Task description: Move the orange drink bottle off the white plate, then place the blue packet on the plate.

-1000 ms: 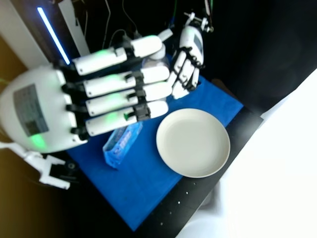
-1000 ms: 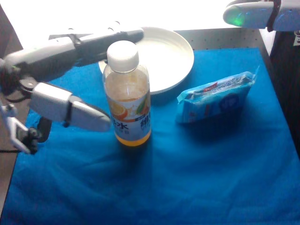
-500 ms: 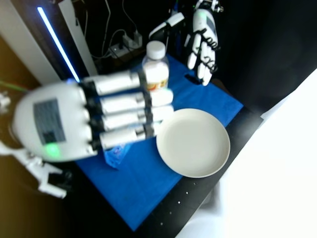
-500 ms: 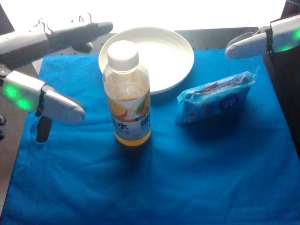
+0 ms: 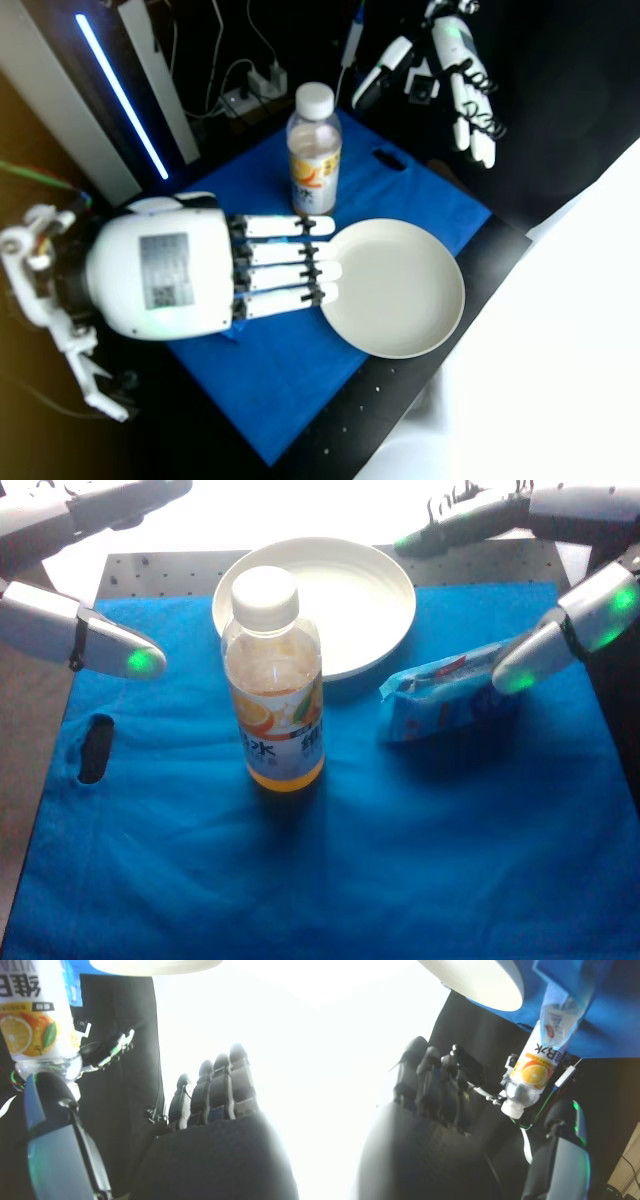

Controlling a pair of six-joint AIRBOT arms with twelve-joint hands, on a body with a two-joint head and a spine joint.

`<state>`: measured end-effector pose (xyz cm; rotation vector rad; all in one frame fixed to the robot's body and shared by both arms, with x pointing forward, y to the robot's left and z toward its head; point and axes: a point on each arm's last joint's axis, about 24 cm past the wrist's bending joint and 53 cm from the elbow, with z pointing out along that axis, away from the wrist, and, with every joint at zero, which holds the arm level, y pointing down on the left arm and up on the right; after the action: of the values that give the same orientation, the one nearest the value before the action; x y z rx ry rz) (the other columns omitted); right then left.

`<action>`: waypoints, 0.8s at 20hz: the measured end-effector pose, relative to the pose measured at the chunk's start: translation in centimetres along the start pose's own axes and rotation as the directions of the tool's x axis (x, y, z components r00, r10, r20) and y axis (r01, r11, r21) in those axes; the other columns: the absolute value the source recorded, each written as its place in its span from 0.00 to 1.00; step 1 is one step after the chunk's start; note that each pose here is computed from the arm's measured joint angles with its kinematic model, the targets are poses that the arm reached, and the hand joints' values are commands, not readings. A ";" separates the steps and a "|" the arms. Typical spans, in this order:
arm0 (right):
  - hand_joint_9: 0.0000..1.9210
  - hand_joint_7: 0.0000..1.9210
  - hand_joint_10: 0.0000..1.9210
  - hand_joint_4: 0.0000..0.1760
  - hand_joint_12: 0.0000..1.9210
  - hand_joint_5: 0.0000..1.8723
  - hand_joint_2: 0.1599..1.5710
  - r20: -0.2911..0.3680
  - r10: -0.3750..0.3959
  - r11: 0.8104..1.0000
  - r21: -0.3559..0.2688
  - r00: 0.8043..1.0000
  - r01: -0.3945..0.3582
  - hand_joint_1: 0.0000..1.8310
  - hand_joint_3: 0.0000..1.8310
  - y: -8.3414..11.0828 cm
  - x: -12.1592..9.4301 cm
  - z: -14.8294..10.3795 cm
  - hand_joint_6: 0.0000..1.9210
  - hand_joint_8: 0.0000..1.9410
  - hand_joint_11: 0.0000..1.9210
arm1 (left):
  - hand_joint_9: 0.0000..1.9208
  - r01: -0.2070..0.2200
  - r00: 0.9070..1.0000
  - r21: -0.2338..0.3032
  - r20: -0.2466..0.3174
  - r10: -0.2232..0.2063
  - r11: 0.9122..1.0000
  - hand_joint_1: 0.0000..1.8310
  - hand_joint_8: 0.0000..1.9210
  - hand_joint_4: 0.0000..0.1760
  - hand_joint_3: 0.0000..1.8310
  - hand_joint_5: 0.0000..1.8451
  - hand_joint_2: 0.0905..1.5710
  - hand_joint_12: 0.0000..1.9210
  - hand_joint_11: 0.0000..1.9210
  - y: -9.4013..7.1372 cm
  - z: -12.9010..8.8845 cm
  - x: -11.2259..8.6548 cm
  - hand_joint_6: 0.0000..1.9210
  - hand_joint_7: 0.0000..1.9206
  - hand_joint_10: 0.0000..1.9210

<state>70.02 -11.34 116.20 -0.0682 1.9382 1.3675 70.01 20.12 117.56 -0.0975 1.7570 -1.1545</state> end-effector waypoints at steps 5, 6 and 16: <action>0.20 0.23 0.01 0.00 0.44 0.25 0.34 -0.041 -0.033 0.999 0.038 0.999 0.034 0.41 0.00 -1.0 1.0 0.2 0.00 0.00 0.00 | 0.03 0.003 1.000 0.022 0.015 -0.003 1.000 0.46 0.00 0.90 0.00 0.00 0.44 0.15 0.00 -0.7 0.2 -0.5 0.00 0.00 0.00; 0.19 0.24 0.00 0.00 0.43 0.24 0.35 -0.057 -0.042 0.998 0.045 0.998 0.044 0.36 0.00 -1.1 1.4 0.3 0.00 0.00 0.00 | 0.02 0.003 1.000 0.029 0.016 -0.003 1.000 0.45 0.00 0.87 0.00 0.00 0.45 0.13 0.00 -0.9 0.2 -0.5 0.00 0.00 0.00; 0.31 0.38 0.02 0.11 0.63 0.35 0.47 -0.078 -0.058 0.996 0.069 0.995 0.063 0.41 0.00 -1.9 2.2 1.2 0.00 0.01 0.04 | 0.04 0.009 1.000 0.129 0.015 -0.011 0.992 0.45 0.00 0.79 0.00 0.00 0.44 0.21 0.00 -3.9 0.4 -0.1 0.00 0.01 0.00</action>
<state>69.92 -10.34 113.18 -0.1458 2.0300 1.2714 68.73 17.86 120.48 -0.0372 1.6650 -1.2685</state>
